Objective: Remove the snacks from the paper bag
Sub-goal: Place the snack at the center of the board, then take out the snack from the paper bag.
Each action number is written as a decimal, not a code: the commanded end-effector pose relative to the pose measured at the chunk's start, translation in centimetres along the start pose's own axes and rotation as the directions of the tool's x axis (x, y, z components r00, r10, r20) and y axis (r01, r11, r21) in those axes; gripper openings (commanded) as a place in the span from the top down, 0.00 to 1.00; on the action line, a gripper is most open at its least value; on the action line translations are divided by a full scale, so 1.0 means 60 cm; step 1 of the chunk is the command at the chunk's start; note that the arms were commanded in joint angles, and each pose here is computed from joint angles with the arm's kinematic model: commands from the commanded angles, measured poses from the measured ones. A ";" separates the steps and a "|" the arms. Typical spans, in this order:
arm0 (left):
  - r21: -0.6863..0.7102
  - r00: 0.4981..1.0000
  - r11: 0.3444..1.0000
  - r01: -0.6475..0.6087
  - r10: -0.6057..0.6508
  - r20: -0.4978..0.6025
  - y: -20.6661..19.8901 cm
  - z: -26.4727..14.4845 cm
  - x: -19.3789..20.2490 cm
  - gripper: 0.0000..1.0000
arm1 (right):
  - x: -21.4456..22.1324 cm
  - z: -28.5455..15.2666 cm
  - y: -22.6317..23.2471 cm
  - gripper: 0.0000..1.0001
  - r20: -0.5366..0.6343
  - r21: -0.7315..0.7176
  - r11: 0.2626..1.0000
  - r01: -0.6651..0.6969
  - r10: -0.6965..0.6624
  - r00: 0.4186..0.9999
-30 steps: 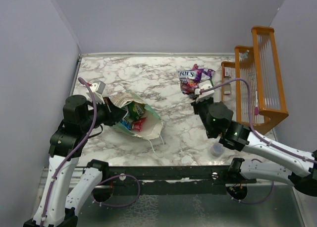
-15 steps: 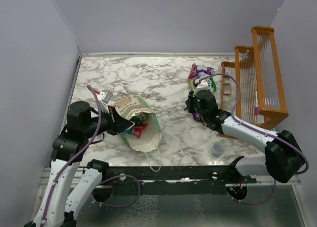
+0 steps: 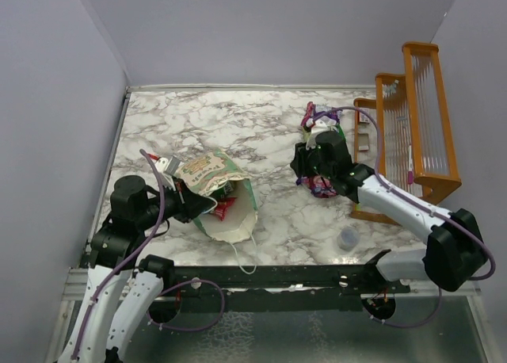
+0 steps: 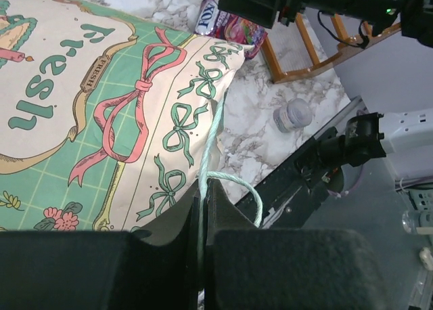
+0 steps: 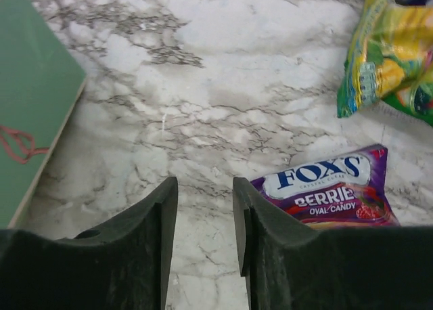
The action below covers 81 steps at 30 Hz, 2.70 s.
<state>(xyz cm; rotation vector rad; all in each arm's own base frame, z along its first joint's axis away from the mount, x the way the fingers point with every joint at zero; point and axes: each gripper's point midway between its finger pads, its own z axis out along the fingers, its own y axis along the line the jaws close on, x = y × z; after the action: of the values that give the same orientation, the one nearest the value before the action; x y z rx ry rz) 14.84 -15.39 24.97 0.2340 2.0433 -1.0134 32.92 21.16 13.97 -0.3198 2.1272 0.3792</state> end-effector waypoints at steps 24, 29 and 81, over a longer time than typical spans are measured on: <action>-0.104 0.977 0.992 -0.076 0.095 0.189 0.028 -0.012 -0.043 1.00 | 0.021 -0.259 0.419 0.17 0.619 -0.461 0.349 0.816 -0.531 0.578; -0.105 0.979 0.992 -0.071 0.089 0.182 0.032 -0.008 -0.043 1.00 | -0.013 -0.245 0.439 0.20 0.737 -0.270 0.291 0.918 -0.551 0.392; -0.132 0.966 0.989 -0.071 0.101 0.238 0.030 -0.026 -0.052 1.00 | 0.034 0.120 0.405 0.58 0.582 -0.055 0.066 0.996 -0.808 0.086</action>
<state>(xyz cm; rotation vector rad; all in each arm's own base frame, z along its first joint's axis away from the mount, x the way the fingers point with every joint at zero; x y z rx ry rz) 16.85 -12.51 26.55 0.1234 1.8581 -0.8181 27.60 47.38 14.03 -1.7020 0.8440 0.1187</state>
